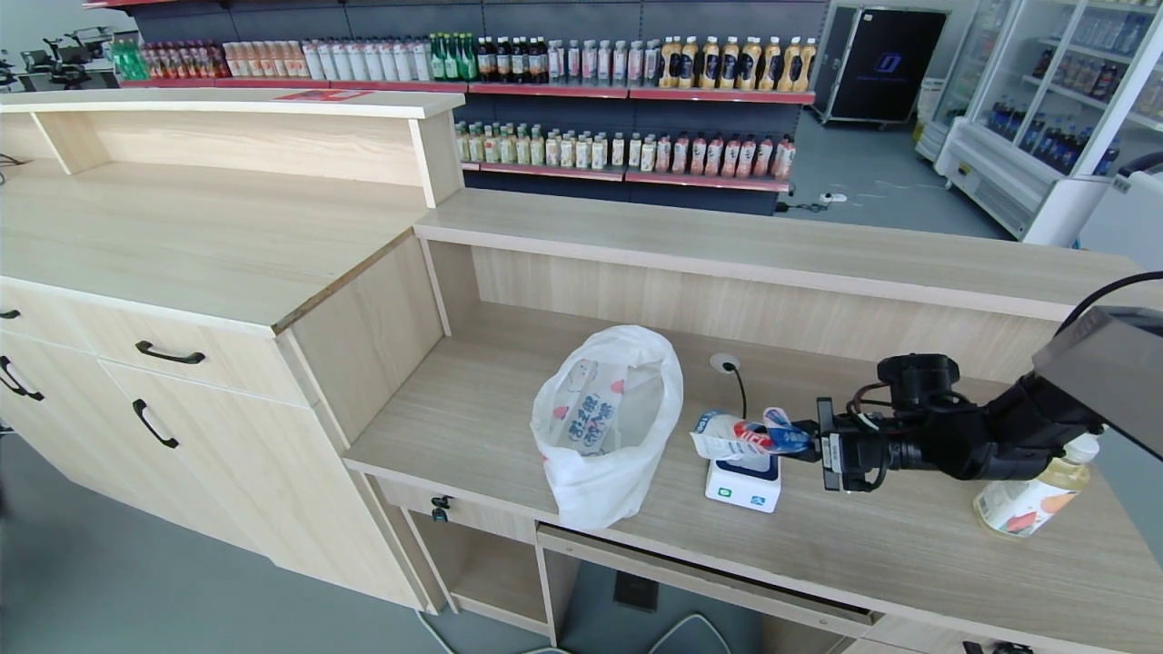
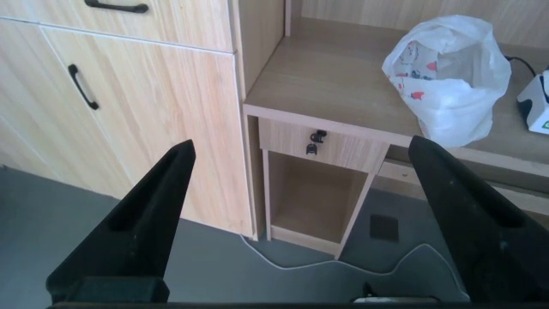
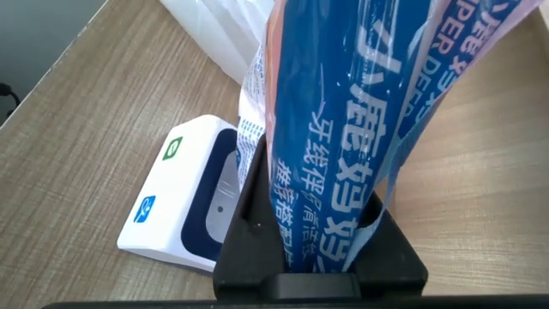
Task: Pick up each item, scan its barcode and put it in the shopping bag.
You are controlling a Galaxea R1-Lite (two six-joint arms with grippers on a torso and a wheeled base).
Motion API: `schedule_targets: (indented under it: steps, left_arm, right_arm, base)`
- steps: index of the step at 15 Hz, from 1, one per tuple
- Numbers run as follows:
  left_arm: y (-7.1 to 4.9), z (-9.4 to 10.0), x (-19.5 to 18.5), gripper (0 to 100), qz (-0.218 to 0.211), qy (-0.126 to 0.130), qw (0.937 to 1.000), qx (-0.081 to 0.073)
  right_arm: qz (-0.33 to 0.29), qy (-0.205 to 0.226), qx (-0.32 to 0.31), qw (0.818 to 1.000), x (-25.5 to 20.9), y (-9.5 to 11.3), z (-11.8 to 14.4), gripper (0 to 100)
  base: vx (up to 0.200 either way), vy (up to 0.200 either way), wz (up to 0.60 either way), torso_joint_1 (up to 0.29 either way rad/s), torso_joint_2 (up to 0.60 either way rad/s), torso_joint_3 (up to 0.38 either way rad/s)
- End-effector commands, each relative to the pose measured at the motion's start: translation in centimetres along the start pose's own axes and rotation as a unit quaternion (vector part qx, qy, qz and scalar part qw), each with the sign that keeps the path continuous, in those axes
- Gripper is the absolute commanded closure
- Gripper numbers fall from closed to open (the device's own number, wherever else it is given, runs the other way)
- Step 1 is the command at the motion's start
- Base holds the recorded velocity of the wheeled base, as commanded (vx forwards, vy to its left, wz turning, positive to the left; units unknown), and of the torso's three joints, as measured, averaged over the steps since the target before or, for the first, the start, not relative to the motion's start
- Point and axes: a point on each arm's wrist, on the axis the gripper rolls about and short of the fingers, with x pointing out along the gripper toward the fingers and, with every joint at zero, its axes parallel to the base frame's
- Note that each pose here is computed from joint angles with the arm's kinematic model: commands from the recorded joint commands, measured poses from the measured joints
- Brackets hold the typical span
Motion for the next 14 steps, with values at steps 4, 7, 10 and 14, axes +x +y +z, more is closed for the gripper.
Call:
schedule_targets:
  steps: [4, 7, 10, 14]
  left_arm:
    - [0.0, 0.0, 0.0, 0, 0.000, 0.000, 1.0000, 0.000]
    - [0.0, 0.0, 0.0, 0, 0.000, 0.000, 1.0000, 0.000]
    - [0.0, 0.0, 0.0, 0, 0.000, 0.000, 1.0000, 0.000]
    - [0.0, 0.0, 0.0, 0, 0.000, 0.000, 1.0000, 0.000]
  right_arm:
    - [-0.004, -0.001, -0.005, 1.000, 0.2, -0.5, -0.2, 100]
    - [-0.022, 0.005, -0.007, 1.000, -0.7, -2.5, 0.4, 100]
    - [-0.086, 0.046, 0.095, 0.991, -7.5, -6.7, 3.8, 100]
    - [-0.221, 0.178, 0.241, 0.928, -18.4, -7.7, 10.0, 100]
  base:
    - [0.000, 0.000, 0.00, 0.000, 0.00, 0.000]
    - [0.000, 0.000, 0.00, 0.000, 0.00, 0.000]
    - [0.000, 0.000, 0.00, 0.000, 0.00, 0.000]
    - [0.000, 0.000, 0.00, 0.000, 0.00, 0.000]
